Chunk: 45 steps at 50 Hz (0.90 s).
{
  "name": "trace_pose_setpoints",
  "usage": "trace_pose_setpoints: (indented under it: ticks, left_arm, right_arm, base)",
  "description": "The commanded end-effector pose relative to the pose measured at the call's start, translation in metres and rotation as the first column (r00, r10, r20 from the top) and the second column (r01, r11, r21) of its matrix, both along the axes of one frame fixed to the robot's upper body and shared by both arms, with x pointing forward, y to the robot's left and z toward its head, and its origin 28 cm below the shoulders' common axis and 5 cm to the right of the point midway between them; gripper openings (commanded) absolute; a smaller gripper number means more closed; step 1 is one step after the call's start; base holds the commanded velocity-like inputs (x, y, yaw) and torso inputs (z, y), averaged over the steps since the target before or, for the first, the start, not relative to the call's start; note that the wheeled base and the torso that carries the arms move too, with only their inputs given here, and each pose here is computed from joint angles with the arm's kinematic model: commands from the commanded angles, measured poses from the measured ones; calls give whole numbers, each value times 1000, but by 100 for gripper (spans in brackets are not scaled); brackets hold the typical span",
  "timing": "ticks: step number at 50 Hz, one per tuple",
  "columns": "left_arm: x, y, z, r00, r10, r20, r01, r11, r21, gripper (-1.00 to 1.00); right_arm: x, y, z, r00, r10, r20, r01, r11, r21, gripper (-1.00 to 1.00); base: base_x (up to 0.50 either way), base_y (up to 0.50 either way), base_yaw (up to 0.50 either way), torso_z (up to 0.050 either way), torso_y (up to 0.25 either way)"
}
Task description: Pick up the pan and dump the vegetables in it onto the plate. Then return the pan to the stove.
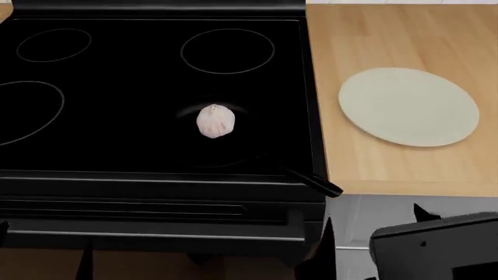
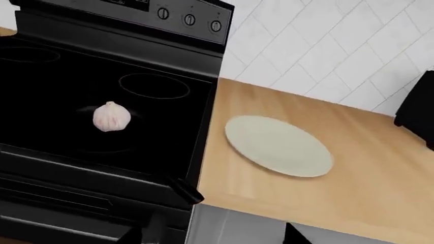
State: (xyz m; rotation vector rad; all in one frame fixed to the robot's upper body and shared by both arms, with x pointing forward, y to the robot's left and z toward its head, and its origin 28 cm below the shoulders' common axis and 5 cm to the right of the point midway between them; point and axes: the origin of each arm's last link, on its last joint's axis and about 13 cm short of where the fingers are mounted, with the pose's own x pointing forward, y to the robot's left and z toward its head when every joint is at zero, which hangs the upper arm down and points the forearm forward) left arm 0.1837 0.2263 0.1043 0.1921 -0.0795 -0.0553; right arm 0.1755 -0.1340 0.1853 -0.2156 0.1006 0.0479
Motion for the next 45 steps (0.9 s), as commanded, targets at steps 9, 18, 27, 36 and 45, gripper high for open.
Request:
trace_pose_setpoints:
  ticks: [9,18,27,36,45]
  left_arm:
    - [-4,0,8,1000,-15,8,15,1000,5,100]
    - [-10,4,24,999,-6,39,6,1000,16,100]
    - [-12,5,37,998,-7,59,5,1000,31,100]
    - [-15,3,50,996,-16,84,12,999,45,100]
    - [-21,4,75,990,-35,134,23,996,92,100]
  right_arm:
    - [8,-6,81,999,52,8,-51,990,-128,100]
    - [11,-2,102,997,74,22,-70,987,-148,100]
    - [8,1,119,996,81,38,-74,984,-162,100]
    - [2,0,126,995,81,57,-70,983,-170,100]
    - [-1,3,131,994,83,64,-70,980,-184,100]
  base:
    - [0,0,0,47,95]
    - [0,0,0,47,95]
    - [0,0,0,47,95]
    - [0,0,0,47,95]
    - [0,0,0,47,95]
